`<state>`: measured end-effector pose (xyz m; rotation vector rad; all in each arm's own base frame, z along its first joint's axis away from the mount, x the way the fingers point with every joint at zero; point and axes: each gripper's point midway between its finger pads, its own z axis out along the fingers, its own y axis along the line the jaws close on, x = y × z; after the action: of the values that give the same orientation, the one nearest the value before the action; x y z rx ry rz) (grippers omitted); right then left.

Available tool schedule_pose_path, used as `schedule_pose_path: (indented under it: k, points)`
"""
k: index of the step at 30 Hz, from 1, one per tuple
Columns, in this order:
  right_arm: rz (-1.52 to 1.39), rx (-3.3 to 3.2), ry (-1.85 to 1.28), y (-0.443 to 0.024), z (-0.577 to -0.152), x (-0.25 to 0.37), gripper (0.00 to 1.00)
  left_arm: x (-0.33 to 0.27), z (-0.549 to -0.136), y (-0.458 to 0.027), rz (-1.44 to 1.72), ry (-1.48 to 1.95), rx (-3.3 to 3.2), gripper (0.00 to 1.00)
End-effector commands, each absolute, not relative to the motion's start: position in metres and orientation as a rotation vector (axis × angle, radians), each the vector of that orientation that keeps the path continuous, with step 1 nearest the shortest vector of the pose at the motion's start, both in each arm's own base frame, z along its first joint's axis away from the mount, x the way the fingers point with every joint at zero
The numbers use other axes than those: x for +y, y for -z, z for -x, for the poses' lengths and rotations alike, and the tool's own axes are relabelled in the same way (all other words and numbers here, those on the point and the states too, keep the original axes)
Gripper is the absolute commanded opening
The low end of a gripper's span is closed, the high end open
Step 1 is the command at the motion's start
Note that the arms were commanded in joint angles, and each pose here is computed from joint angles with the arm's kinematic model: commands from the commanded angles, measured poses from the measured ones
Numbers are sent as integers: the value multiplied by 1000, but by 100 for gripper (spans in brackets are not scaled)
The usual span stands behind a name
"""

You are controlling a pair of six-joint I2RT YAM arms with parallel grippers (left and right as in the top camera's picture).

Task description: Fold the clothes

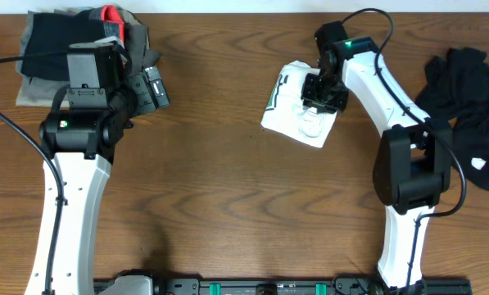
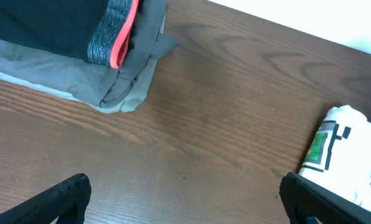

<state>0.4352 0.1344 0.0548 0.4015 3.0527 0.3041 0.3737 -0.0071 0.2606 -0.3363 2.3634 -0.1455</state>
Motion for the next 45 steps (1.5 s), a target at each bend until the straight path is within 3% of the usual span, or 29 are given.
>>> schedule_pose_path:
  k: [1,5,12,16,18,20,22,33,45]
  points:
    - [-250,3008,-365,-75,-445,126,38,-4,-376,-252,330,118,2389,98]
    - [-217,2953,-394,-104,-446,114,57,-4,-380,-242,334,113,2417,98]
    - [-224,2954,-375,-126,-434,100,59,-11,-387,-221,313,146,2479,98]
    - [-241,2870,-384,-137,-450,91,62,-53,-398,-210,68,303,2504,98]
    - [-262,2808,-390,-151,-459,81,72,-80,-405,-202,-21,344,2504,98]
    - [-312,2734,-385,-170,-469,59,92,-118,-413,-193,-144,378,2488,98]
    - [-370,2679,-374,-184,-474,34,99,-153,-418,-187,-258,404,2456,98]
    - [-740,2582,-293,-194,-455,-98,99,-322,-421,-152,-728,443,2305,98]
    - [-796,2567,-279,-193,-450,-117,99,-432,-391,-127,-972,455,2154,98]
